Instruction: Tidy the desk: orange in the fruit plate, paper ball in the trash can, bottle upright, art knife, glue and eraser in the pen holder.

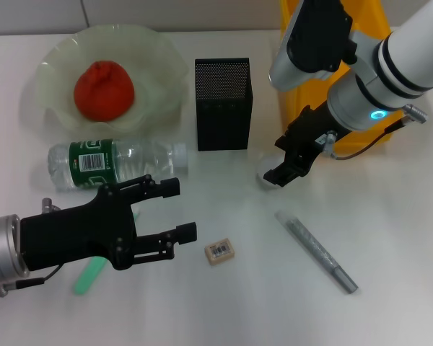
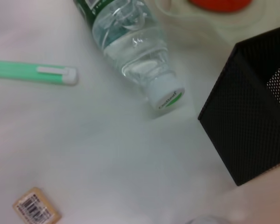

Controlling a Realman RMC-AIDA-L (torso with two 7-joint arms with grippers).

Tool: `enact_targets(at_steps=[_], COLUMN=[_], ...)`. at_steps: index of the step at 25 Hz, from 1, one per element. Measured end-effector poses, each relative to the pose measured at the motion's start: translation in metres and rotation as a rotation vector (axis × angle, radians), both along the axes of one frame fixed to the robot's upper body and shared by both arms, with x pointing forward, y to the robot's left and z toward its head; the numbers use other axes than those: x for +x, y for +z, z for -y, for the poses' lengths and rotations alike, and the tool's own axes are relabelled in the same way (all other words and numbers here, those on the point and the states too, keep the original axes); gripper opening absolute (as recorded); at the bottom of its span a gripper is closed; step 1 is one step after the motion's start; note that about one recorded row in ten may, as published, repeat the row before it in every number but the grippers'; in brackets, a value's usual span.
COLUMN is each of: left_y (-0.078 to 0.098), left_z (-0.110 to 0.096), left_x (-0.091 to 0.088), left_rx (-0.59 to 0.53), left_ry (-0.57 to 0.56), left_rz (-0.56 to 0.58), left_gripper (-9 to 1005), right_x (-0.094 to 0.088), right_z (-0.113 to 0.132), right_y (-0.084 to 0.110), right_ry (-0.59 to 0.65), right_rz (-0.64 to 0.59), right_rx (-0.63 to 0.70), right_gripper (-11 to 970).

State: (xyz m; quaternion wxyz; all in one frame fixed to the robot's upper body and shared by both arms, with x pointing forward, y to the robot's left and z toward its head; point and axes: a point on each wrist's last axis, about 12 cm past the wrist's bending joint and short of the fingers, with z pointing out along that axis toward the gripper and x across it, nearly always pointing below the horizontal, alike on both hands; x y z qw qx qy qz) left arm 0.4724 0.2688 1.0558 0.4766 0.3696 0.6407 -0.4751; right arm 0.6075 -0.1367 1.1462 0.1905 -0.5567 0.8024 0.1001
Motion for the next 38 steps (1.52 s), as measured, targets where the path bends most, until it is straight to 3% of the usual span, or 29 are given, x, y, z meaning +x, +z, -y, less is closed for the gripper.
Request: enact_targets(at_steps=[16,27,32,38], left_y=[0.001,0.0,0.0,-0.001], left_z=[0.004,0.003,0.003,0.002], left_x=[0.006,0.006,0.006,0.005], left_rx=[0.005,0.009,0.009,0.01], left_ry=[-0.001,0.004,0.006,0.01], left_rz=[0.002,0.001,0.001,-0.001], left_gripper=[785,785,785,784], right_x=[-0.003,-0.005,-0.014,-0.031], right_z=[-0.01,-0.009,0.001,0.033], right_y=[-0.018,-0.015,-0.002,0.009], right_ry=[0.033,0.022,0.001,-0.029], right_rz=[0.045,0.054,0.079,0.136], right_rx=[-0.032,0.006,0.188,0.598], right_gripper=[622,509,516,525])
